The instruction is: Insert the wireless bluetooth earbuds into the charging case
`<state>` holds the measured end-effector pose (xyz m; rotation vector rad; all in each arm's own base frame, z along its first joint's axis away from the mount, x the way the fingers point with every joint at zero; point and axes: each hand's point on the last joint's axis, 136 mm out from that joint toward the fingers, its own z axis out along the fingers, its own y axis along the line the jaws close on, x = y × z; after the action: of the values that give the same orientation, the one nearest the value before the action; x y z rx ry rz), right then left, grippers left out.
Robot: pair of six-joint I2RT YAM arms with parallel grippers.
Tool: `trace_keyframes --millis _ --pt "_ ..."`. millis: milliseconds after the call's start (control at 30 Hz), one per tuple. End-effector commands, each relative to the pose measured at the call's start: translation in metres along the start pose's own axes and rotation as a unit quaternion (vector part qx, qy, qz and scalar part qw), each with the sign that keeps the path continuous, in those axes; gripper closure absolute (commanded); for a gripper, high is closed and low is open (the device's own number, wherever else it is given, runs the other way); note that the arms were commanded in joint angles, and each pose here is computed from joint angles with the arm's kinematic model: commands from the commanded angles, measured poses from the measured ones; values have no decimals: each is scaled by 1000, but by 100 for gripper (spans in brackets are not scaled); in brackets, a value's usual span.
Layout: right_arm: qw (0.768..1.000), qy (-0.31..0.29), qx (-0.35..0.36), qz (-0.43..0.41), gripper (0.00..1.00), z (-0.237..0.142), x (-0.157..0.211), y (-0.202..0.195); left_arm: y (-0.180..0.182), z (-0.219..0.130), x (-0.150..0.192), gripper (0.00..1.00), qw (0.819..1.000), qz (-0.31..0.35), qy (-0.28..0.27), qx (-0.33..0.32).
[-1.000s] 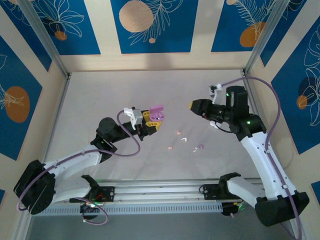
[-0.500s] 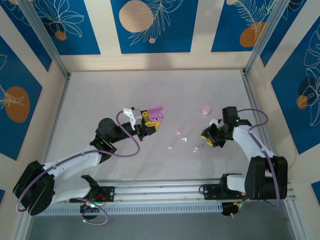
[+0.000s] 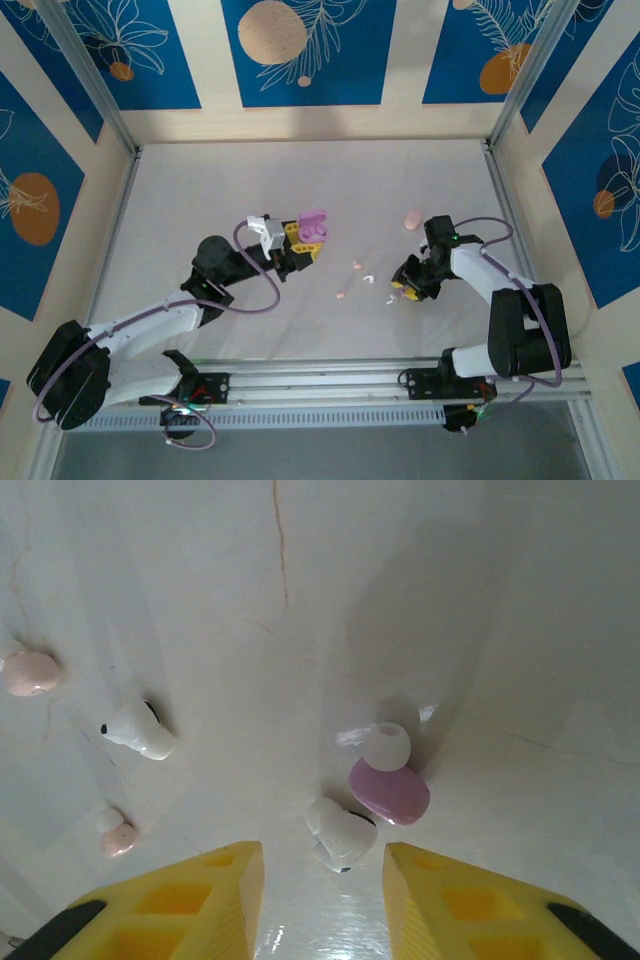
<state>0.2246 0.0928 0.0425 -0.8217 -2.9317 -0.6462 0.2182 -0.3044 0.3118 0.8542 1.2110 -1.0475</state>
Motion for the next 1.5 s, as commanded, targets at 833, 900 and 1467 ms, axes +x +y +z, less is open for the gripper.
trace_keyframes --millis 833,900,1467 --pt "999 14 30 18 62 19 2 -10 -3 6 -4 75 1000 6 -4 9" --pt "999 9 33 17 62 20 -1 -10 -3 6 -4 75 1000 6 -4 9" --pt "999 -38 22 -16 62 14 -28 5 -3 6 -3 75 1000 7 -4 9"
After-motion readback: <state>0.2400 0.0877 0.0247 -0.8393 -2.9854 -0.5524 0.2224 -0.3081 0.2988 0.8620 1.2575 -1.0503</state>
